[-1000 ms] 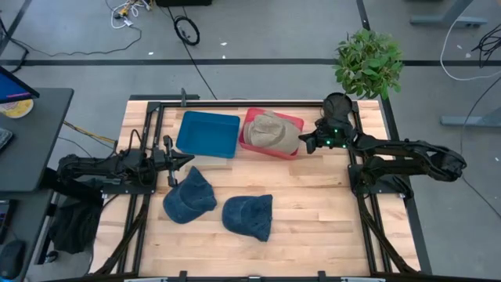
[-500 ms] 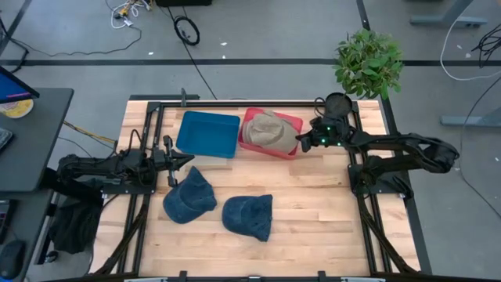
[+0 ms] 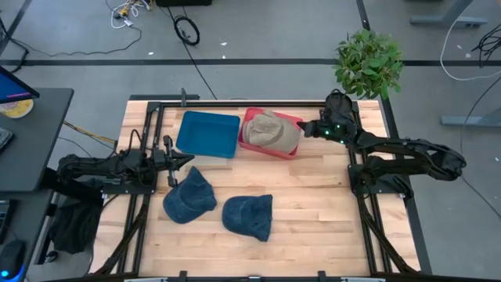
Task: Pick & Place hat
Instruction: Put the right blue cap into the blue bin
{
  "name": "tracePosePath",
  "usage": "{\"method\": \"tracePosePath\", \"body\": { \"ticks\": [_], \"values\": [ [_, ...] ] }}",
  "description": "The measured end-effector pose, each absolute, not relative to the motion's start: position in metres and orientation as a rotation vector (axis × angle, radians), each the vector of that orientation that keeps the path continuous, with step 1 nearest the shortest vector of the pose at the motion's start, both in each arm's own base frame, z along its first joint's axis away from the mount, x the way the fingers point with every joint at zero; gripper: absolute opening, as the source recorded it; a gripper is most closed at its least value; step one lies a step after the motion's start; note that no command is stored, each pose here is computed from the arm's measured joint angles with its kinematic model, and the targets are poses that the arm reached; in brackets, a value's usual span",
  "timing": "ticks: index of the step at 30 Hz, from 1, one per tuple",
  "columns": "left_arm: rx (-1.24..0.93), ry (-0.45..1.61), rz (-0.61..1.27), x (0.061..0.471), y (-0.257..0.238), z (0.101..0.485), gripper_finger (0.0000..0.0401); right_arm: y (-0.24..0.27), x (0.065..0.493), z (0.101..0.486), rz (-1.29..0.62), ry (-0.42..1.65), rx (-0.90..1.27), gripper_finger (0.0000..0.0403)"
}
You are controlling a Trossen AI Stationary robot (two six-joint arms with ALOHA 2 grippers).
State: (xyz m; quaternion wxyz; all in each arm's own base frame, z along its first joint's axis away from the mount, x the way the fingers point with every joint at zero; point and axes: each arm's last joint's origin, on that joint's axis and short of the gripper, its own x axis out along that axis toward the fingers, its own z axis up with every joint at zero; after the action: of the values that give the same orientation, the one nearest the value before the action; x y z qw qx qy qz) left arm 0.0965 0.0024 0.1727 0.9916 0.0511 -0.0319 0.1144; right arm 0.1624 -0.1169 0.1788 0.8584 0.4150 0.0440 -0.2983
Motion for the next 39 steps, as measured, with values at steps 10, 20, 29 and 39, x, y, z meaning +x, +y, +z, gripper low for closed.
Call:
{"method": "tracePosePath", "body": {
  "ticks": [10, 20, 29, 39],
  "values": [
    [0.102, -0.064, 0.229, 0.097, 0.002, 0.173, 0.0003, -0.115, 0.164, 0.179, -0.572, 0.071, 1.020, 0.0000],
    [0.102, -0.064, 0.229, 0.097, 0.002, 0.173, 0.0003, -0.087, 0.184, 0.224, -0.212, -0.254, 0.818, 0.0021],
    [0.102, -0.064, 0.229, 0.097, 0.002, 0.173, 0.0003, -0.043, 0.196, 0.241, -0.040, -0.365, 0.695, 0.0030],
    [0.101, -0.065, 0.229, 0.096, 0.002, 0.173, 0.0003, 0.002, 0.196, 0.252, 0.061, -0.440, 0.503, 0.0031]
  ]
}}
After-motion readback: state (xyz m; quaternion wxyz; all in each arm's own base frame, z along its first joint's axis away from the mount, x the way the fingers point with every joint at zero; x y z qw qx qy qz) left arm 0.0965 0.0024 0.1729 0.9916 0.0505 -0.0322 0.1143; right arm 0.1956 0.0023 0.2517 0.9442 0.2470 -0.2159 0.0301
